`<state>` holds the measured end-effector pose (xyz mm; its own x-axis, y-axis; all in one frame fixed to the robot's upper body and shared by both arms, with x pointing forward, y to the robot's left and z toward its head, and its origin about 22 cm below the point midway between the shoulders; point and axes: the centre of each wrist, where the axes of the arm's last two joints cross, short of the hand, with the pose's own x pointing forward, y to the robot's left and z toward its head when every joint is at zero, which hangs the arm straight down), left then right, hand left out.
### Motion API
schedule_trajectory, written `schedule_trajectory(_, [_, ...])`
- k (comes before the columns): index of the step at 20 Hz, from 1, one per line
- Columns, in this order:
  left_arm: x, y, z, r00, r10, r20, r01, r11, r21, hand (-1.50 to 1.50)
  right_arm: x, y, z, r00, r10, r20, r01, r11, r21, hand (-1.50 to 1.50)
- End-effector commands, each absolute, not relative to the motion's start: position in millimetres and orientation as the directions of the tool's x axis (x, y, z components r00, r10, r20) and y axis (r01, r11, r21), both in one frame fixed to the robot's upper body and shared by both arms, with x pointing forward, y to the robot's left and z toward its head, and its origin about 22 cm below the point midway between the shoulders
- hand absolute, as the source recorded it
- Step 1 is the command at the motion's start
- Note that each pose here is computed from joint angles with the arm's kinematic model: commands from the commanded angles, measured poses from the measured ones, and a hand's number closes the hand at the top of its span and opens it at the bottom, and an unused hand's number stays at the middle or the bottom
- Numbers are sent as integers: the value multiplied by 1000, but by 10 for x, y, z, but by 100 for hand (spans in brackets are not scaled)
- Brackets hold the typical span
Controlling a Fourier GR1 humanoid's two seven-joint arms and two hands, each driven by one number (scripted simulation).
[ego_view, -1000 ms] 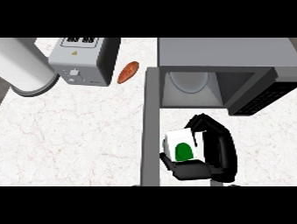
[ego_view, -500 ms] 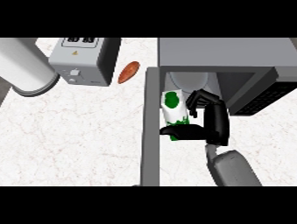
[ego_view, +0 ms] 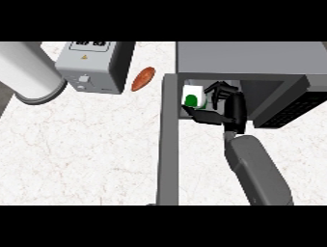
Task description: Pick up the milk, place it into the microwave and close the microwave
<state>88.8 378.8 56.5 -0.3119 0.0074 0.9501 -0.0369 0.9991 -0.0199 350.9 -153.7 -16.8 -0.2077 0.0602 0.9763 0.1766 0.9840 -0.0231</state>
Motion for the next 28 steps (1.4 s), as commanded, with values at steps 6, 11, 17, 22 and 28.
schedule_trajectory(6, [1071,3959,516,-297,24,954,-19,999,-32,-150,3865,-1766,-330,-286,168,943,215,971,-108,150])
schedule_trajectory(11, [1071,3953,442,-315,17,949,-26,999,-26,-150,4042,-1787,-196,-318,218,923,234,961,-146,150])
schedule_trajectory(17, [1028,3866,506,-308,32,951,-8,999,-36,-150,4218,-1582,52,-329,430,841,323,888,-328,150])
schedule_trajectory(22, [1094,3849,548,-325,27,945,2,1000,-27,-150,4225,-1656,20,-305,626,718,395,769,-502,150])
schedule_trajectory(28, [1212,3907,510,-313,25,949,18,1000,-20,-150,4288,-1579,123,-219,688,692,503,687,-524,150])
